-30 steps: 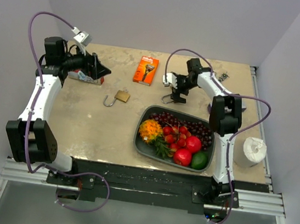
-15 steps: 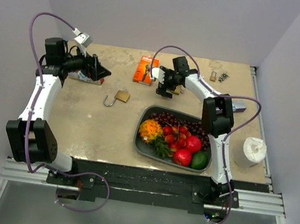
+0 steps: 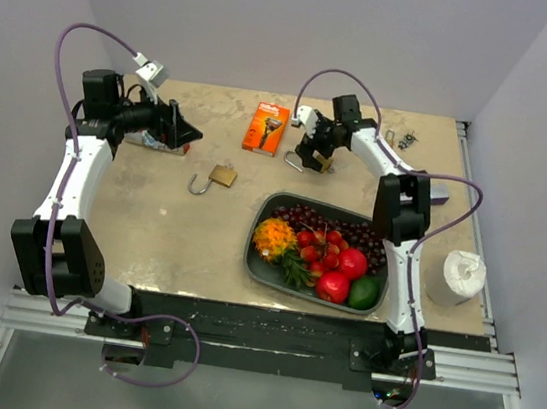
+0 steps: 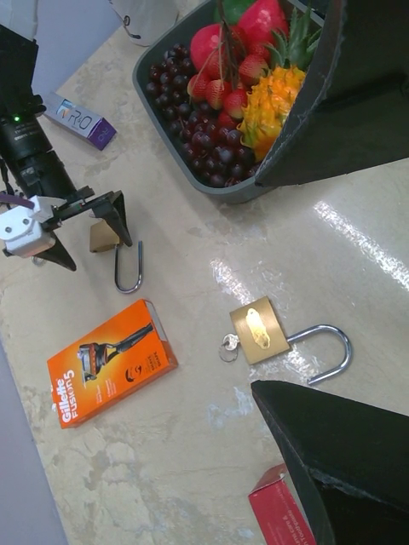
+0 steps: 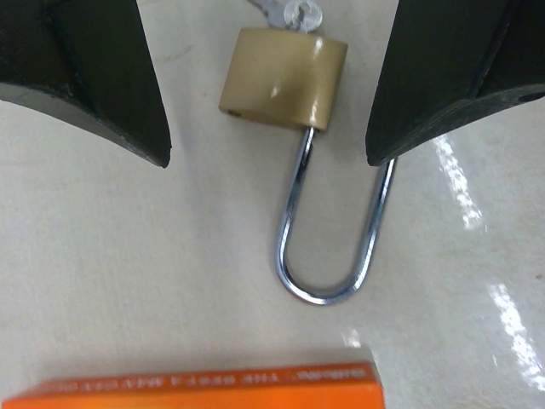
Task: Lock with the key
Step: Adjust the lock at the center of the board.
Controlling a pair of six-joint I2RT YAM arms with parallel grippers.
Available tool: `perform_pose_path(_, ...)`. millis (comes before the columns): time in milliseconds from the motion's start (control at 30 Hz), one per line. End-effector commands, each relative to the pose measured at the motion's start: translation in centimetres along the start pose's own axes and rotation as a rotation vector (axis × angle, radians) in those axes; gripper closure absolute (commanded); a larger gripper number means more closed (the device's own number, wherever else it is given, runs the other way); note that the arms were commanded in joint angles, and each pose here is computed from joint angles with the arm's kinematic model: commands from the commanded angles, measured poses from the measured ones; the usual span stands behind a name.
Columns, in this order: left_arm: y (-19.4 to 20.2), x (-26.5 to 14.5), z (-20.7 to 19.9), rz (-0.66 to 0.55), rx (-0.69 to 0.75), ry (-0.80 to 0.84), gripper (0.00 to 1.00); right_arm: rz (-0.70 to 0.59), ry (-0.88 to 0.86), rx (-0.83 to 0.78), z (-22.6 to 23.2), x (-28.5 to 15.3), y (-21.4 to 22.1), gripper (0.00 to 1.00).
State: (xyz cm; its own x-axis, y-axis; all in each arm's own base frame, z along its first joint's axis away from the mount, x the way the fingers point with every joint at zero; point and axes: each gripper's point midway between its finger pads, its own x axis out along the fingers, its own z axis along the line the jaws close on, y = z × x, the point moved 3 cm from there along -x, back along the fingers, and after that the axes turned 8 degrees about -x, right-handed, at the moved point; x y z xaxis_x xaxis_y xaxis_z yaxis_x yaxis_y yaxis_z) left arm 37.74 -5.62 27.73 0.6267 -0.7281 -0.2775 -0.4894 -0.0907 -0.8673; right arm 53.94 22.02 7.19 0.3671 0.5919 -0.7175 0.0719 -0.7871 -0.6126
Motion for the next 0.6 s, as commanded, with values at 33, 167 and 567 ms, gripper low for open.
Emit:
perform_pose_path(33, -0.8, 0.0, -0.1, -0.017, 0.045, 0.016, 0.00, -0.049, -0.024, 0.133, -0.2, -4.3, -0.5, 0.01)
perform_pose_path(167, -1.0, 0.2, 0.0, -0.024, 0.012, 0.009, 0.00, -0.016, -0.050, 0.208, 0.3, -3.9, 0.7, 0.01)
perform_pose_path(567, -1.3, 0.2, 1.3, -0.030, -0.024, -0.085, 0.00, 0.096, 0.040, 0.230, -0.4, -2.3, 3.7, 0.02)
